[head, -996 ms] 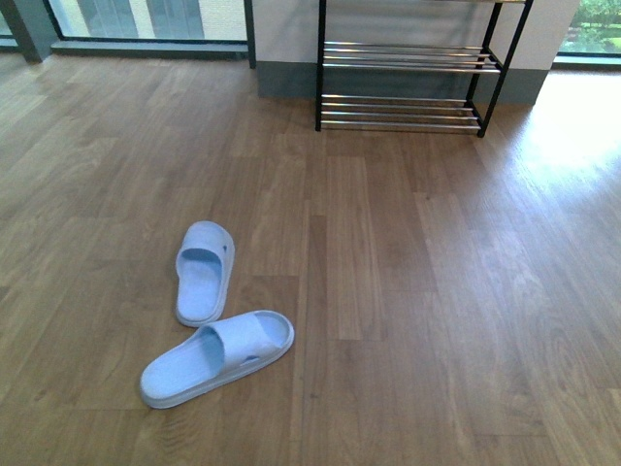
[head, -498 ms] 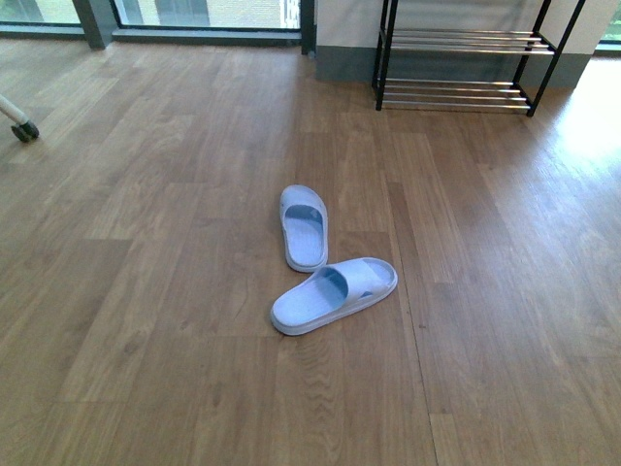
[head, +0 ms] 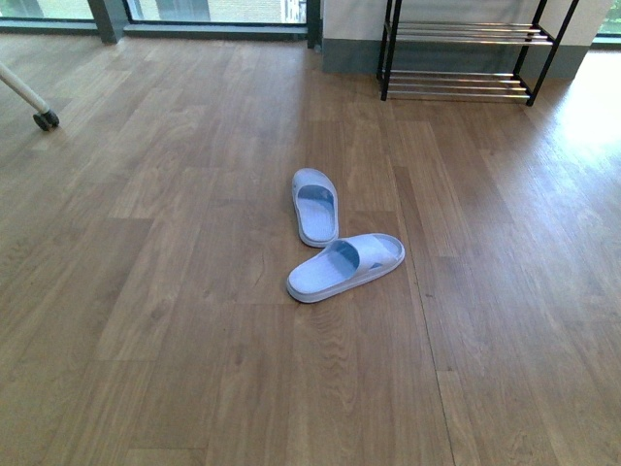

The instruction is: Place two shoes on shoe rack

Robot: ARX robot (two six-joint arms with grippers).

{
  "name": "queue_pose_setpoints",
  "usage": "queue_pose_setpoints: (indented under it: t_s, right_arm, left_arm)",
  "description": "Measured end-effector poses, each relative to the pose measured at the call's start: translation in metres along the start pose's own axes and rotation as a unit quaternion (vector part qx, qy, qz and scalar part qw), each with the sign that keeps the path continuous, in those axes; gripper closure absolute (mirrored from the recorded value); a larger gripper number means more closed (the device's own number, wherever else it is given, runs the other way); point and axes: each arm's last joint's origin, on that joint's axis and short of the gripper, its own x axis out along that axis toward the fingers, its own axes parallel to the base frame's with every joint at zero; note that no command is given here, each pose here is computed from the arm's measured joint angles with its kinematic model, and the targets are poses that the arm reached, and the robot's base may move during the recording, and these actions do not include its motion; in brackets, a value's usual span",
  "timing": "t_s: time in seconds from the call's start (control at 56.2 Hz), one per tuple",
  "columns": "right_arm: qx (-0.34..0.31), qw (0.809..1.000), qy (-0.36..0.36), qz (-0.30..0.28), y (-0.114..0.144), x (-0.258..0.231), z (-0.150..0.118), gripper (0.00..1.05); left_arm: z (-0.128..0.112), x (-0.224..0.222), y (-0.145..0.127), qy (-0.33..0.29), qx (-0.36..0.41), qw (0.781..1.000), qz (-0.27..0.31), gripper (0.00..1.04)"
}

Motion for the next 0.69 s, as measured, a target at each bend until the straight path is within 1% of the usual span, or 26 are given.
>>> queue_pose_setpoints:
  t_s: [0.694]
  right_arm:
    - [0.0, 1.0, 0.0, -0.003, -0.0001, 0.0001, 0.0, 0.09]
  left_arm:
    - [0.0, 0.0, -0.0001, 0.0, 0.0, 1.0, -0.001, 0.09]
